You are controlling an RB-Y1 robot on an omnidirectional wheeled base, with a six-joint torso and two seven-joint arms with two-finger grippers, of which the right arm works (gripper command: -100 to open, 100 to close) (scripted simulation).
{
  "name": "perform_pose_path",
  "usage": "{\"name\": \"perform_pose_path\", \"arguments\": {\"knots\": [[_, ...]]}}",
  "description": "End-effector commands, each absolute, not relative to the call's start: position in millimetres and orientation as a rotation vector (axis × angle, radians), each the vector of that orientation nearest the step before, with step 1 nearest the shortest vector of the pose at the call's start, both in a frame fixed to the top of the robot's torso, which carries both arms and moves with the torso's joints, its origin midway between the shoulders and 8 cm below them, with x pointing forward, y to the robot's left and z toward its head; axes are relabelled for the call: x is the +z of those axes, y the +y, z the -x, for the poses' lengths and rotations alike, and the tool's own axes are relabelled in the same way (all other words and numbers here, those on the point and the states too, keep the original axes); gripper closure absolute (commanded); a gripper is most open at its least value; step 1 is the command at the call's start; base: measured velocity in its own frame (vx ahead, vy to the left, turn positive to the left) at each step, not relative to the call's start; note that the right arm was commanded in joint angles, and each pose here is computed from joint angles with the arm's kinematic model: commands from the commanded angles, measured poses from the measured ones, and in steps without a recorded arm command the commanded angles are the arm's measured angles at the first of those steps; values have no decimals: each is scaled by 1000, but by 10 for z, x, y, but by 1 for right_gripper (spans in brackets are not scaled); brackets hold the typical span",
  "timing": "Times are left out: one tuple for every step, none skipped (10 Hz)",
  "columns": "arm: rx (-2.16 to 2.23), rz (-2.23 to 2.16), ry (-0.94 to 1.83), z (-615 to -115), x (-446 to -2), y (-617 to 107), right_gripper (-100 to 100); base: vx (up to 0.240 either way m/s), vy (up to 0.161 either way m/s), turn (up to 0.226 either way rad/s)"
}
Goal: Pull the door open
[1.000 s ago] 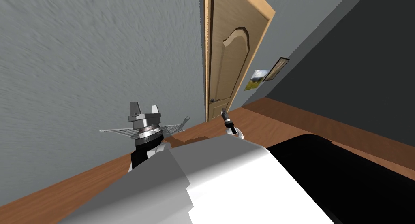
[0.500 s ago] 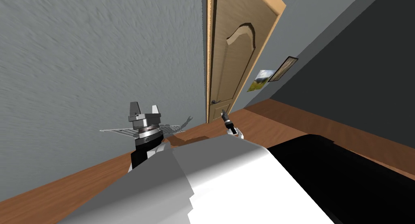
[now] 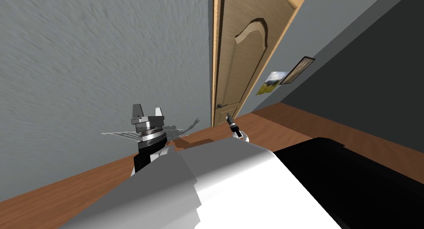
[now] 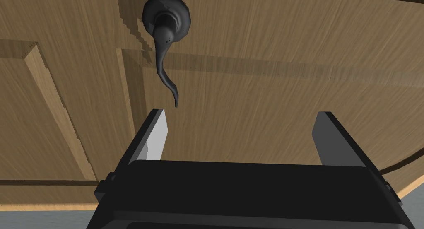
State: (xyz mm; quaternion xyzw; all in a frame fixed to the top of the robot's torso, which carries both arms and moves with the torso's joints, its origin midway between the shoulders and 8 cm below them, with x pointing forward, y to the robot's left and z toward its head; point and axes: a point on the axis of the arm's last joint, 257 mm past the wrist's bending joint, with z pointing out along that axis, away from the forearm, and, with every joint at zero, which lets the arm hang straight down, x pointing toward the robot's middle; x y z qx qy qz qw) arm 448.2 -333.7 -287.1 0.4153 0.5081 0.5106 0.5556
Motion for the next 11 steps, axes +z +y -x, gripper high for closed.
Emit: {"name": "perform_pose_path", "arguments": {"knots": [[1205,-994,1212,-4477,-2960,-3374,-100,90,-52,59],[1204,-1002,1219,-4475,-3010,-3396,-100,81,-54,72],[1202,-1010,1227,-4473,-3060,-3418,-100,80,-46,66],[1201,-1018,1233,-4470,-3103,-3439,-100,81,-43,57],[1200,-1025,1239,-4467,-3145,-3459,-100,93,-45,52],[1198,-1032,1246,-4463,-3186,-3480,-100,85,-47,56],[1197,-1039,1252,-4459,-3227,-3501,-100,80,-54,56],[1195,-1046,1257,-4454,-3266,-3522,-100,84,-57,62],[1193,-1052,1262,-4450,-3297,-3539,-100,82,-47,39],[1192,-1058,1267,-4446,-3329,-3557,-100,71,-39,37],[1189,-1070,1276,-4437,-3391,-3593,-100,109,-46,81]]}}
